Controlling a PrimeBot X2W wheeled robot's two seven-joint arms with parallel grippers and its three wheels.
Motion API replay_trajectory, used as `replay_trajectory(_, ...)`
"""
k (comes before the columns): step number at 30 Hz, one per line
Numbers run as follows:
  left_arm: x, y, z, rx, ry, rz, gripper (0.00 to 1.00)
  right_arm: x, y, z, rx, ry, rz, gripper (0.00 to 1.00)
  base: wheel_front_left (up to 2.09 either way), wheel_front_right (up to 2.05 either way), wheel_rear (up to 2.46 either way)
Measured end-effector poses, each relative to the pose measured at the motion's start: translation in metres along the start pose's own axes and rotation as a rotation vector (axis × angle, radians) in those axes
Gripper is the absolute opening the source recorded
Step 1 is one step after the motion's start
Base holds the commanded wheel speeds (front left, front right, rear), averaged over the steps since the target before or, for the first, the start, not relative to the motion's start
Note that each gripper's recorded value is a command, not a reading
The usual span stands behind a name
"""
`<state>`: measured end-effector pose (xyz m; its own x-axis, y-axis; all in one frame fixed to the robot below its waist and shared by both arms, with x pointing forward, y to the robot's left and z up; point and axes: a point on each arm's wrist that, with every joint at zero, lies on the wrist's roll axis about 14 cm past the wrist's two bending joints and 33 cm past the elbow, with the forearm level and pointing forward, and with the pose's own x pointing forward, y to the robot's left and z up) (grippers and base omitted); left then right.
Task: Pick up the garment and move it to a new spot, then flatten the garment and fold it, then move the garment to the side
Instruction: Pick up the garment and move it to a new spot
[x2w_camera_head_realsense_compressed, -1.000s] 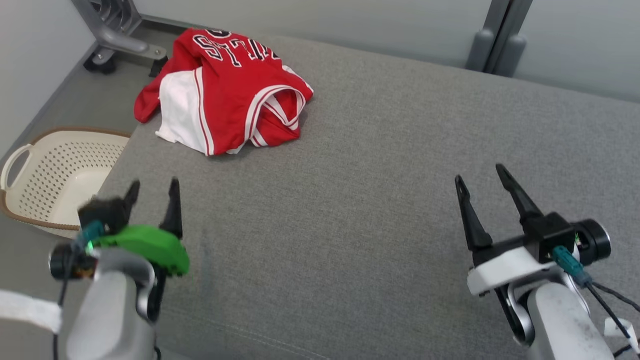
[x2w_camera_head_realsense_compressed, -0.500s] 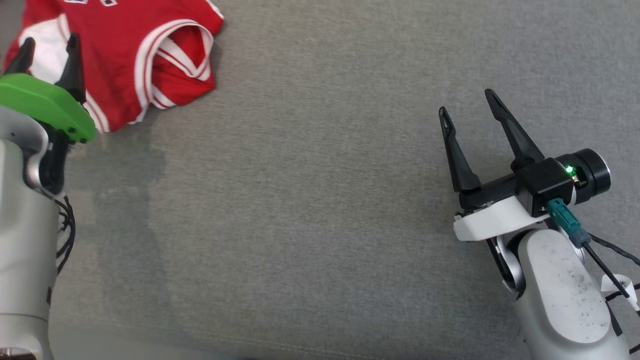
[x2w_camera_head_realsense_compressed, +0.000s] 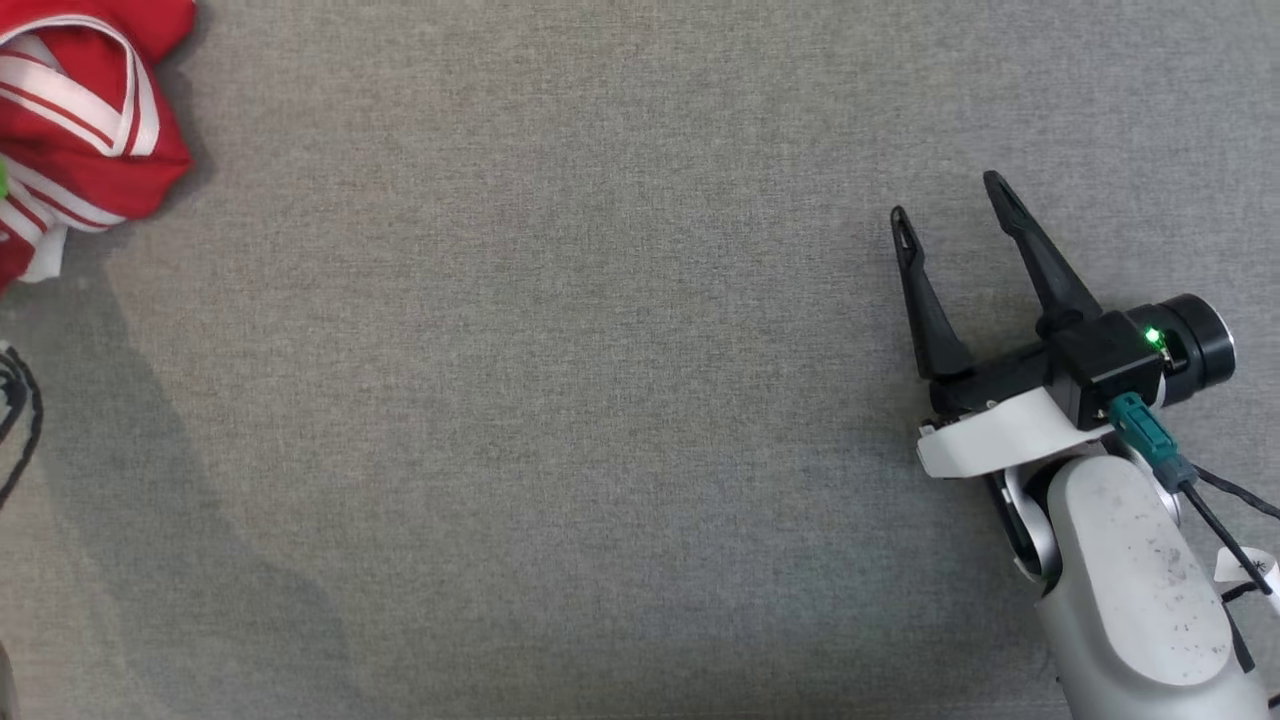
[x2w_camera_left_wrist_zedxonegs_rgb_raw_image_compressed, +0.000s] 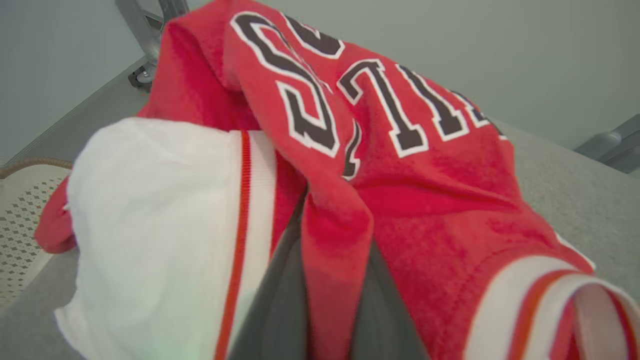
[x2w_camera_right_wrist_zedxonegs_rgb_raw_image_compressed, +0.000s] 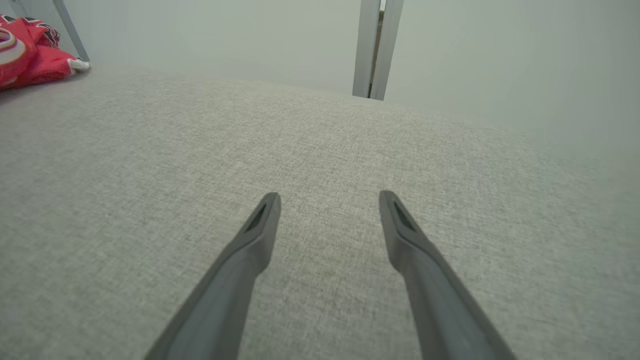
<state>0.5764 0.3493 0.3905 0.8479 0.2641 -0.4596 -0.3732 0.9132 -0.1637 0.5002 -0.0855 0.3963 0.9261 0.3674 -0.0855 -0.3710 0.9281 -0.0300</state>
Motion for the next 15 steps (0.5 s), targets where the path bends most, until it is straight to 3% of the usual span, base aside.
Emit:
replay_trajectory(7,-0.015,-0.011,0.099,0.087,-0.218,-0.069,0.00,-0.023,0.000,-0.001,0.028,0.032,-0.029,1.00,0.00,0.00,0.00)
replay_trajectory(15,-0.083,-0.066,0.203,0.120,-0.425,-0.258,0.00,-0.043,0.012,0.027,0.069,-0.013,-0.031,1.00,0.00,0.00,0.00)
